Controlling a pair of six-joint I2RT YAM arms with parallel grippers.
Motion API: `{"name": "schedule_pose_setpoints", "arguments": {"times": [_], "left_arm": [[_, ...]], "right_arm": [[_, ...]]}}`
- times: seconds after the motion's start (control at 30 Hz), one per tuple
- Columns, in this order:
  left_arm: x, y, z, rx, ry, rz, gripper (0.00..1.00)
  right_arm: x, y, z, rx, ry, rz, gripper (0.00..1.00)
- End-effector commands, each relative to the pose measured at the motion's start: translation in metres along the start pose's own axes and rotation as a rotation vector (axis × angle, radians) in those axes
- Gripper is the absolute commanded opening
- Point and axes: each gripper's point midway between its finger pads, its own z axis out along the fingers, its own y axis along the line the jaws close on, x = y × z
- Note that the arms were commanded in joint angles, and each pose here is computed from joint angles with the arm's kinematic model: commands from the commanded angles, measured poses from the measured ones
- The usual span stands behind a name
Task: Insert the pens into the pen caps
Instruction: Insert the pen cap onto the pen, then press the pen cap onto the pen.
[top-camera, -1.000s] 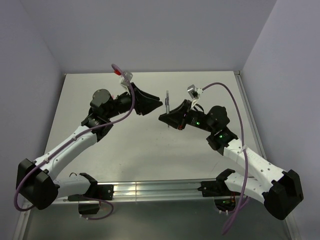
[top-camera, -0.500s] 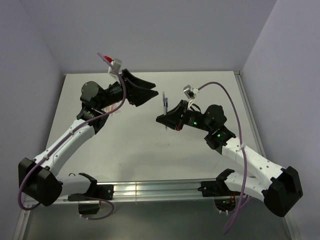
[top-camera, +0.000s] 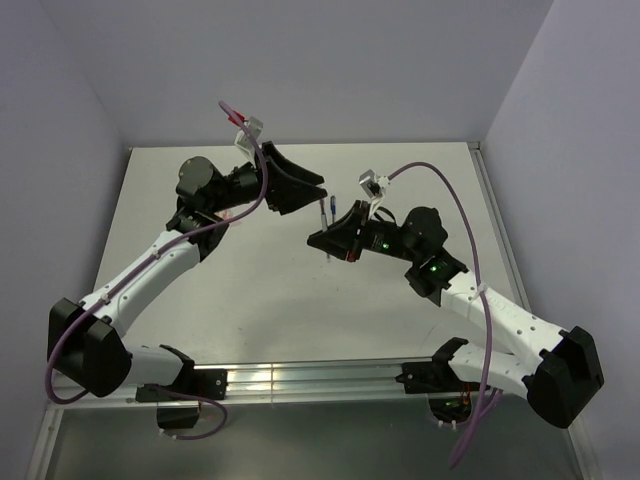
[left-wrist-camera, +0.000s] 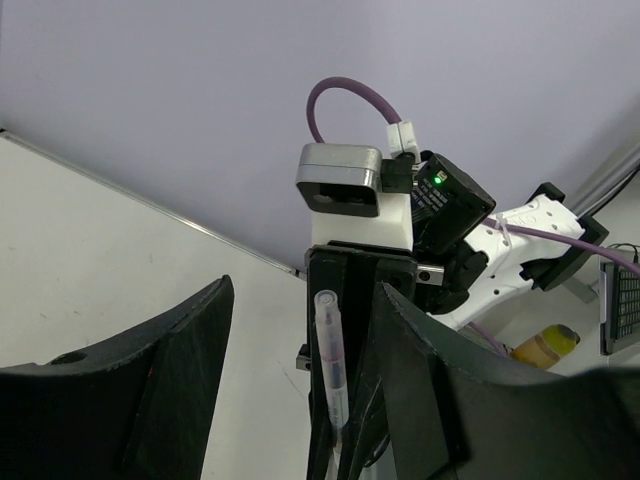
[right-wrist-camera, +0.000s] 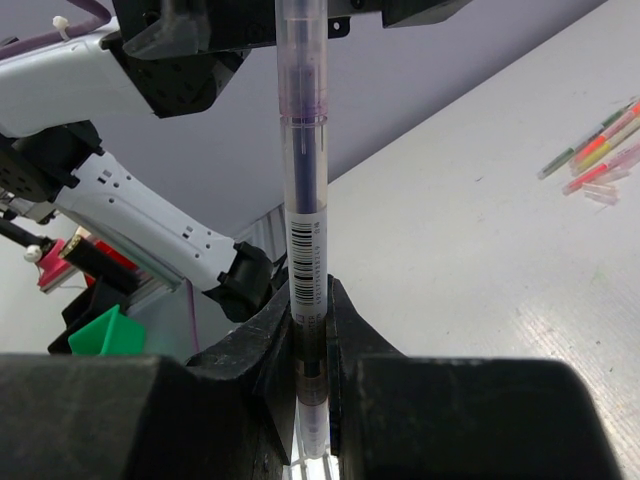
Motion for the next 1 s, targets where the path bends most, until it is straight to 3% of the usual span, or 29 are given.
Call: {"name": "schedule_pose_setpoints", "arguments": {"times": [0.0, 0.4, 0.5, 0.53, 0.6, 0.63, 0.97], "left_arm": [[-0.014, -0.025, 0.006, 0.087, -0.009, 0.057, 0.63], [0.002, -0.028, 0.009, 0.094, 0.044, 0.038, 0.45], [0.002, -0.028, 0.009, 0.092, 0.044, 0.036, 0.31], [0.002, -0.029, 0.009, 0.091, 0.04, 0.036, 0.18], [0.001, -0.03, 0.009, 0.095, 0.038, 0.038, 0.1], [0.001, -0.031, 0.009, 0.098, 0.039, 0.039, 0.0], [0.01, -0.04, 0.007, 0.138, 0.05, 0.06, 0.0]], "right_arm": [[-0.021, 0.013, 0.006, -0.033, -0.037, -0.055, 0.0], [-0.021, 0.012, 0.005, -0.023, -0.039, -0.058, 0.0], [-0.021, 0.013, 0.005, -0.025, -0.039, -0.061, 0.0], [-0.02, 0.013, 0.005, -0.024, -0.038, -0.06, 0.0], [-0.02, 0.012, 0.005, -0.023, -0.037, -0.06, 0.0], [-0.02, 0.012, 0.005, -0.024, -0.035, -0.06, 0.0], [-0.027, 0.021, 0.005, -0.053, -0.035, -0.082, 0.0]]}}
